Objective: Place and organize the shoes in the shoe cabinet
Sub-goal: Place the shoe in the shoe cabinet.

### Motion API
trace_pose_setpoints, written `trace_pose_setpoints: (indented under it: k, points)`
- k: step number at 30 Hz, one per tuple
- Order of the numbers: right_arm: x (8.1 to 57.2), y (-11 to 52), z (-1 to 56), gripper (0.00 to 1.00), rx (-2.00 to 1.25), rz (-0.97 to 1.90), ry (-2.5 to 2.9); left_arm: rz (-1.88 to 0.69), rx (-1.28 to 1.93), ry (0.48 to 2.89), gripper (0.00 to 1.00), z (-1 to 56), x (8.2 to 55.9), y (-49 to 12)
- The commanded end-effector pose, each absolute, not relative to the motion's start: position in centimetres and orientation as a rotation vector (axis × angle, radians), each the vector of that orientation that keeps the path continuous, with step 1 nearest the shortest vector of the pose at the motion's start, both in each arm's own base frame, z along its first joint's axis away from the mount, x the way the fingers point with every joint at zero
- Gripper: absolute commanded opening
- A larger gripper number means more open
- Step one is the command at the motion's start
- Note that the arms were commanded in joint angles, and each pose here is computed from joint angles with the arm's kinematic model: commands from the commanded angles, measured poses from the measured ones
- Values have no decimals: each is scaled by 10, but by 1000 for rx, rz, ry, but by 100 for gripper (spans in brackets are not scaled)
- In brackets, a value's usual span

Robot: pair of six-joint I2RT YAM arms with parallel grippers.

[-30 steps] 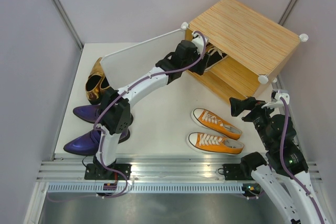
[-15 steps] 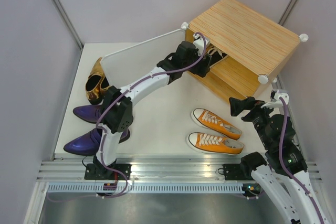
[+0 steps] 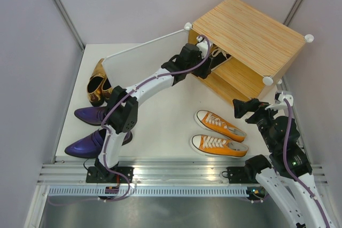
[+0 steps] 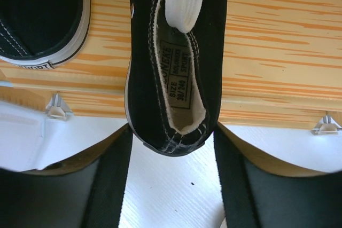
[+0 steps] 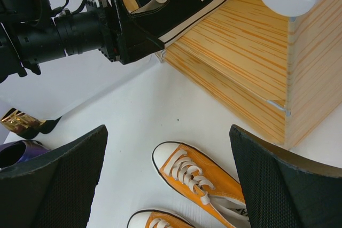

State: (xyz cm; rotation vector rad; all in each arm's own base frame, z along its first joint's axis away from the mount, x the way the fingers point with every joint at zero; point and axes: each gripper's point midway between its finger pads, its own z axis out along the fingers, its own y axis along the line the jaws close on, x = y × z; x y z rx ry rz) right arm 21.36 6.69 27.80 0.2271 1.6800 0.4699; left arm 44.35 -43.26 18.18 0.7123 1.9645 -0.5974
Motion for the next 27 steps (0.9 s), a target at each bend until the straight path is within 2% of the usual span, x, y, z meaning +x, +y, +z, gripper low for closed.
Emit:
trace_pose_setpoints:
  k: [1,2,6,18,27]
  points:
    - [217,70,280,98,214,478,1667,-628,661,1901,61,207,454,-440]
    - [217,70,281,98,215,480,1665,-622,654,1900,53,208,455,-439]
    - [218,70,279,98,216,477,1668,-614,638,1893,39,214,457,-438]
    - [218,71,281,98,215,480,1665,-616,595,1826,31,243,470,-443]
    - [218,71,281,98,213,482,1667,-650,545,1821,24,238,483,-457]
